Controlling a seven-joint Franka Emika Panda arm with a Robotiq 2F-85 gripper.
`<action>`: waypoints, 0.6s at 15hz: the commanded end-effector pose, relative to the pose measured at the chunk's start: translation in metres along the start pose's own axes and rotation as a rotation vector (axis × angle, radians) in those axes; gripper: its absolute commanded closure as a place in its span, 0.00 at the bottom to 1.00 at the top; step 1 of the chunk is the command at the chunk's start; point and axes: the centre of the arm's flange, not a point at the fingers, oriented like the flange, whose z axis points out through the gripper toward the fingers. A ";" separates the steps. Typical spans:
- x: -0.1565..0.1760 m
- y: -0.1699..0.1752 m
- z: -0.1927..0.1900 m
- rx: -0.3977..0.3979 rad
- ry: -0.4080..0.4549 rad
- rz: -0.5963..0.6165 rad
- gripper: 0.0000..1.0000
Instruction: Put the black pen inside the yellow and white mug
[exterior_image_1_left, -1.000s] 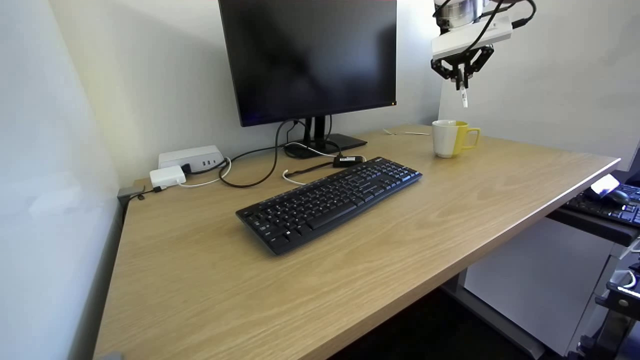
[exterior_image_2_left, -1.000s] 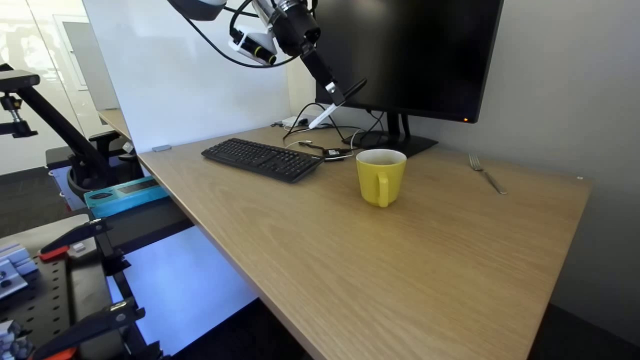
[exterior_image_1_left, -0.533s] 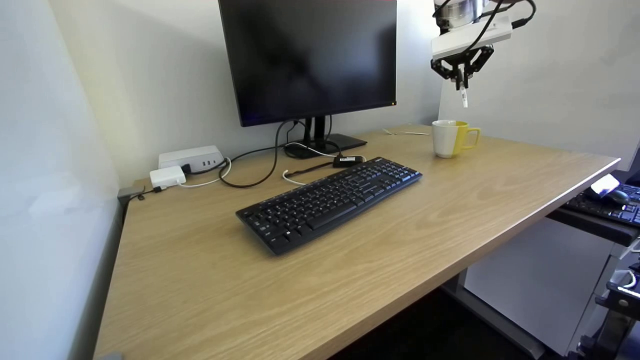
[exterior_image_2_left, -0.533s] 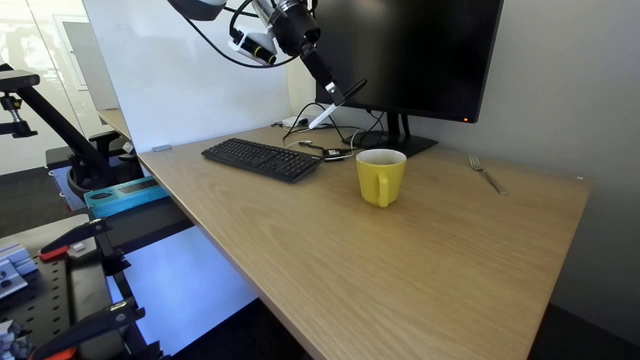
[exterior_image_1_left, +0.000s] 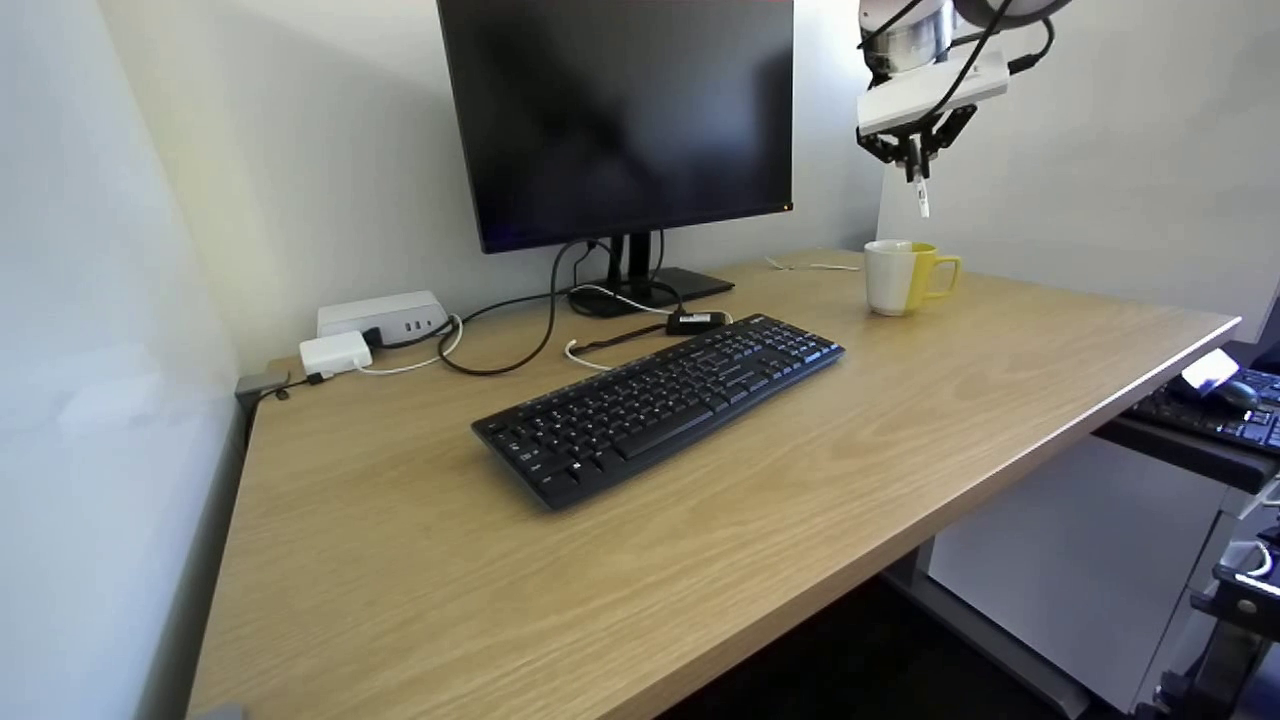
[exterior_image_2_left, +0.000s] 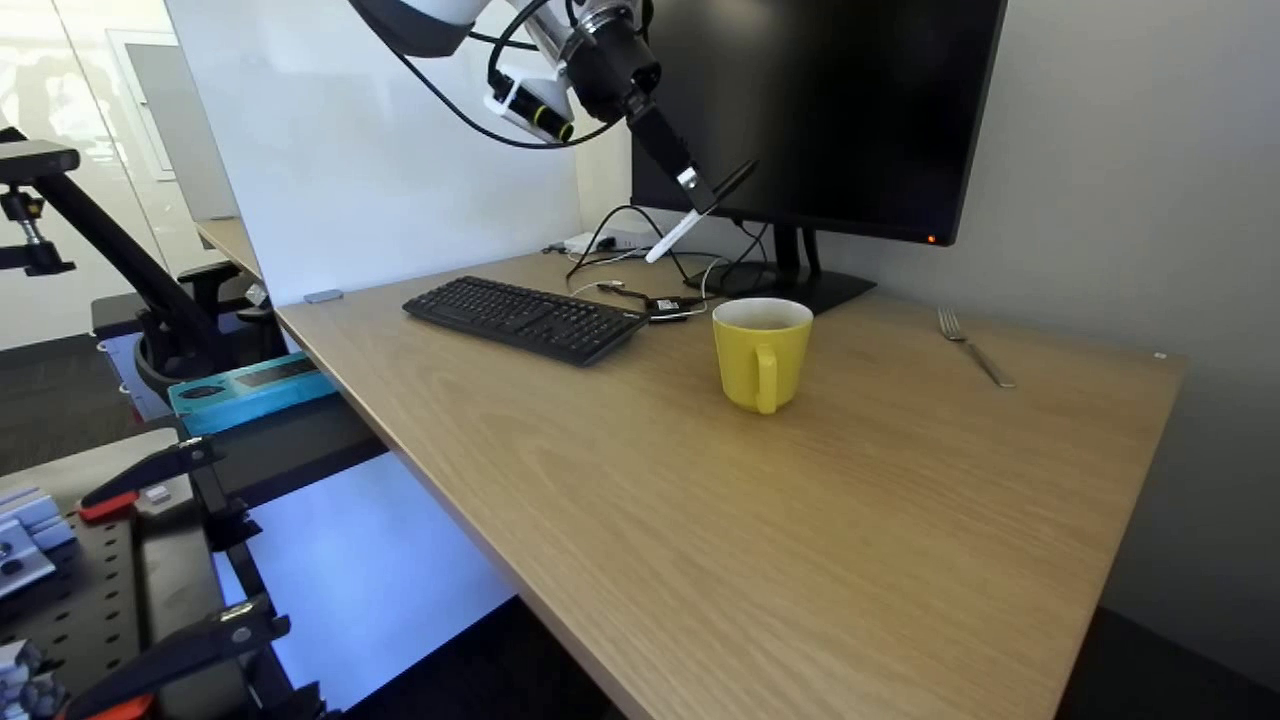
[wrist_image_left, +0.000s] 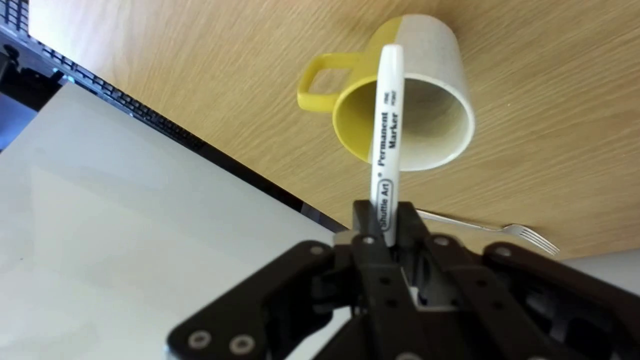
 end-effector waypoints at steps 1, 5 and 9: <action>0.016 -0.013 0.021 -0.028 0.065 0.005 0.96; 0.024 -0.022 0.039 -0.041 0.108 0.006 0.96; 0.023 -0.031 0.058 -0.047 0.176 0.016 0.96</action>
